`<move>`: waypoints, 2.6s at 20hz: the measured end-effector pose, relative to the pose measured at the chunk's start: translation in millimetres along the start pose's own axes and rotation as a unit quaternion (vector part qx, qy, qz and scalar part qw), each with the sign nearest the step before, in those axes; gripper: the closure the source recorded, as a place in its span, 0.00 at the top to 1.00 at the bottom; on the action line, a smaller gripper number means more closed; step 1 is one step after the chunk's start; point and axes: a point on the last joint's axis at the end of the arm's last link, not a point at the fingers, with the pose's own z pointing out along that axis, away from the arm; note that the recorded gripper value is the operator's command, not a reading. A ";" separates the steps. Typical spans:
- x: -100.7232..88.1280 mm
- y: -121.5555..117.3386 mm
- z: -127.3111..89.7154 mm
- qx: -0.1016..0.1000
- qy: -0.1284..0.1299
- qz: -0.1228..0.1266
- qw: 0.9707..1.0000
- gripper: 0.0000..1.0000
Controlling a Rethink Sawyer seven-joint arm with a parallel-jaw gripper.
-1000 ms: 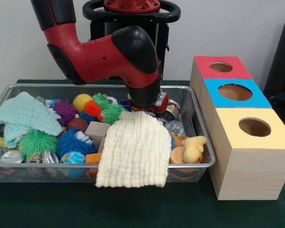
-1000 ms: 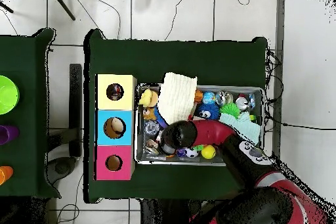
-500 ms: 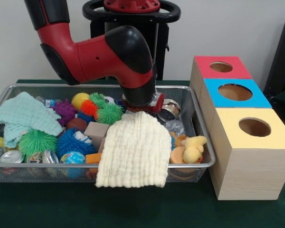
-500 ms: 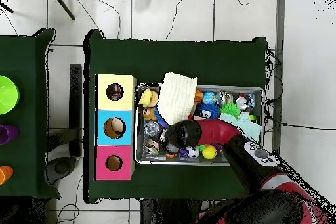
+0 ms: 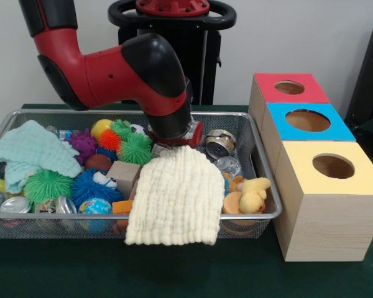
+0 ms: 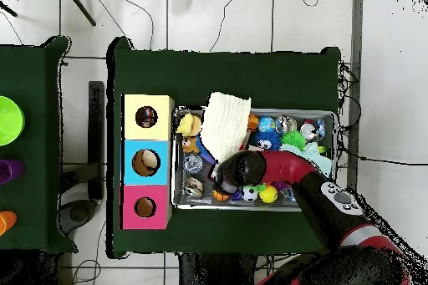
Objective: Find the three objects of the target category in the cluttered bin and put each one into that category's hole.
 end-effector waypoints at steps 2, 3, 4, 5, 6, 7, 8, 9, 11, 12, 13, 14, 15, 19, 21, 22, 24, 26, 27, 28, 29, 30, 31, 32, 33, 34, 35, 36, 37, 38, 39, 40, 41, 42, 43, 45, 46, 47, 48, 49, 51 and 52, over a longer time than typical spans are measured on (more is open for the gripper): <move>-0.6 -0.5 -0.8 0.000 0.002 -0.004 1.000 0.00; -1.2 -0.6 -1.7 0.001 0.004 -0.009 1.000 0.00; -1.7 -0.7 -2.2 0.002 0.005 -0.012 1.000 0.00; -2.2 -0.7 -2.6 0.003 0.007 -0.015 1.000 0.00; -2.8 -0.8 -3.1 0.004 0.008 -0.019 1.000 0.00; -3.3 -1.0 -3.5 0.005 0.009 -0.023 1.000 0.00; -4.3 -1.4 -4.1 0.008 0.012 -0.028 1.000 0.00; -4.8 -1.6 -4.4 0.009 0.013 -0.031 0.999 0.00; -6.0 -1.9 -4.8 0.010 0.016 -0.037 0.999 0.00; -6.3 -2.0 -4.9 0.011 0.018 -0.038 0.999 0.00; -7.1 -2.2 -4.8 0.011 0.021 -0.043 0.999 0.00; -7.3 -2.4 -4.6 0.012 0.023 -0.044 0.999 0.00; -7.7 -2.5 -4.5 0.012 0.025 -0.046 0.999 0.00; -9.4 -2.7 -5.6 0.011 0.032 -0.052 0.998 0.00; -9.8 -2.7 -6.2 0.011 0.033 -0.054 0.998 0.00; -9.9 -2.8 -6.3 0.010 0.033 -0.054 0.998 0.00; -10.3 -3.1 -6.5 0.009 0.035 -0.056 0.998 0.00; -10.7 -3.6 -6.5 0.007 0.037 -0.058 0.998 0.00; -11.0 -3.9 -6.7 0.006 0.039 -0.060 0.997 0.00; -11.2 -3.9 -6.8 0.006 0.040 -0.061 0.997 0.00; -11.5 -4.0 -6.9 0.006 0.041 -0.063 0.997 0.00; -11.9 -4.0 -6.9 0.006 0.043 -0.065 0.997 0.00; -12.1 -3.8 -6.9 0.007 0.044 -0.067 0.997 0.00; -12.6 -3.7 -7.1 0.007 0.046 -0.069 0.997 0.00; -13.5 -4.1 -7.6 0.008 0.049 -0.072 0.996 0.00; -13.9 -4.3 -7.8 0.009 0.050 -0.073 0.996 0.00; -14.1 -4.4 -7.9 0.009 0.051 -0.074 0.996 0.00; -14.4 -4.5 -8.0 0.009 0.052 -0.074 0.996 0.00; -15.0 -5.0 -8.3 0.010 0.053 -0.076 0.996 0.00; -15.4 -5.3 -8.7 0.011 0.054 -0.077 0.995 0.00; -15.7 -5.5 -8.9 0.011 0.055 -0.077 0.995 0.00; -16.0 -5.7 -9.1 0.011 0.055 -0.078 0.995 0.00; -16.2 -5.7 -9.2 0.011 0.055 -0.078 0.995 0.00; -16.2 -5.7 -9.2 0.012 0.055 -0.078 0.995 0.00; -16.2 -5.7 -9.2 0.012 0.055 -0.078 0.995 0.00; -16.0 -4.7 -9.6 0.013 0.055 -0.079 0.995 0.00; -16.1 -3.9 -10.3 0.014 0.054 -0.080 0.995 0.00; -16.2 -3.1 -11.0 0.015 0.053 -0.081 0.995 0.00; -16.2 -2.9 -11.2 0.015 0.053 -0.081 0.995 0.00; -16.5 -0.4 -13.4 0.018 0.050 -0.084 0.995 0.00; -16.5 2.2 -15.4 0.021 0.047 -0.087 0.995 0.00; -16.4 3.3 -16.1 0.023 0.046 -0.088 0.995 0.00</move>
